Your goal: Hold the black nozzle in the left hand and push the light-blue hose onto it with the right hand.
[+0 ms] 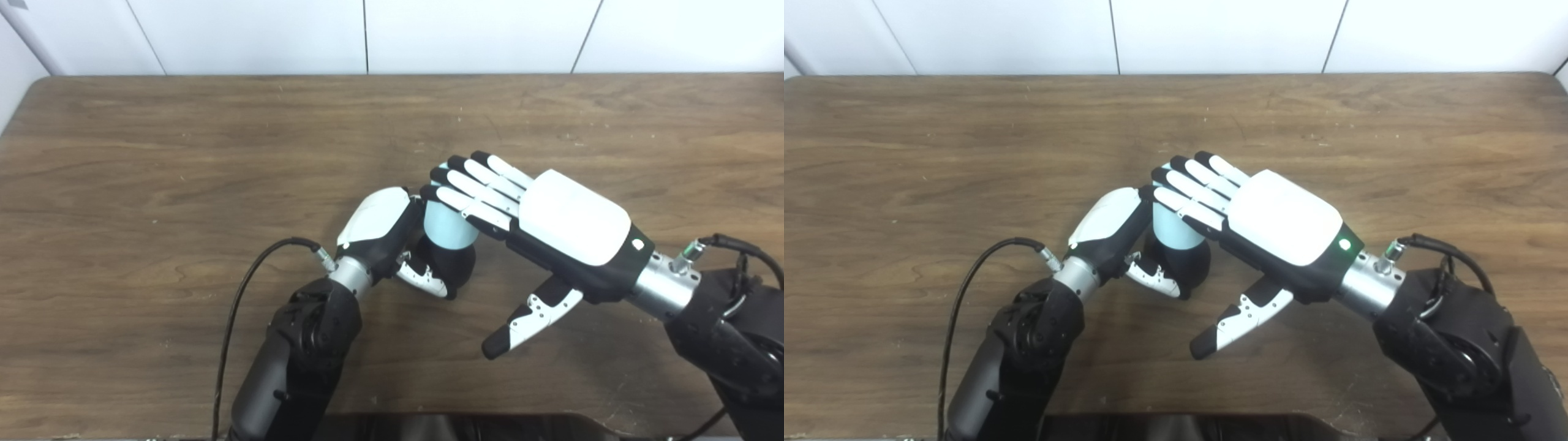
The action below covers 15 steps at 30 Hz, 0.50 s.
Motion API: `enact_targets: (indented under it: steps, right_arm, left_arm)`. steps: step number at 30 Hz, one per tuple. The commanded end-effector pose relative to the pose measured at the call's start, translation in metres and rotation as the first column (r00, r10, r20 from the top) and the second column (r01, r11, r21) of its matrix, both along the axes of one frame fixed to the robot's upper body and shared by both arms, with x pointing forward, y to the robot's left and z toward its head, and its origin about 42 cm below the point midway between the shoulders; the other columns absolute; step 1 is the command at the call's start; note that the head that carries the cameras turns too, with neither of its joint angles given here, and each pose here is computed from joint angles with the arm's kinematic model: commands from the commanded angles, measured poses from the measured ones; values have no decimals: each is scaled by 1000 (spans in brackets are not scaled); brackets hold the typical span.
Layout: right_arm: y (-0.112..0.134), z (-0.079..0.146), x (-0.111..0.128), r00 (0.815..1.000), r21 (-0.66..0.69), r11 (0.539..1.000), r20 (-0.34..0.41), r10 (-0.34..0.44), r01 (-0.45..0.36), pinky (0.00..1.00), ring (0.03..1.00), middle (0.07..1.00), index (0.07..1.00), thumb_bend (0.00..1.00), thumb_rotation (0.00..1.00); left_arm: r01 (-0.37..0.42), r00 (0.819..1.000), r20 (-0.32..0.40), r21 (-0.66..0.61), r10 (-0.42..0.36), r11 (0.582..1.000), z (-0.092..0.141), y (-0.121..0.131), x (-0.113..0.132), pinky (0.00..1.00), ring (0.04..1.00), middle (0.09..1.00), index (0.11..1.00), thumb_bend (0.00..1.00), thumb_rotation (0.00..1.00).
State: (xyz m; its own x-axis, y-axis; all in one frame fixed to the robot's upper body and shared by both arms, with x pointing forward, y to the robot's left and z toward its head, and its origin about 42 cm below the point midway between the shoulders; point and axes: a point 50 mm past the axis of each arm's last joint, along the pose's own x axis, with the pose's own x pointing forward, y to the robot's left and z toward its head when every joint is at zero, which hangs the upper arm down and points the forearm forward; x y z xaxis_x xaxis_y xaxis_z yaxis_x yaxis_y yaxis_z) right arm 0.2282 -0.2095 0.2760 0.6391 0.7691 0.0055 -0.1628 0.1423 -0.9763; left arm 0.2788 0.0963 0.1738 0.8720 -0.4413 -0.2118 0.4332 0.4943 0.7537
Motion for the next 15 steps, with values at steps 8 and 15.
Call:
enact_targets:
  steps: [8,15]
  right_arm:
    - [-1,-29,-7,985,-109,993,-173,15,-34,1000,1000,1000,998,672,1000]
    - [1,-31,-7,984,-107,994,-180,16,-36,1000,1000,1000,998,672,1000]
  left_arm:
    - [19,969,-246,71,-1,997,-43,7,-16,1000,738,606,488,517,41]
    - [21,969,-246,75,-2,997,-42,9,-17,1000,738,604,489,517,41]
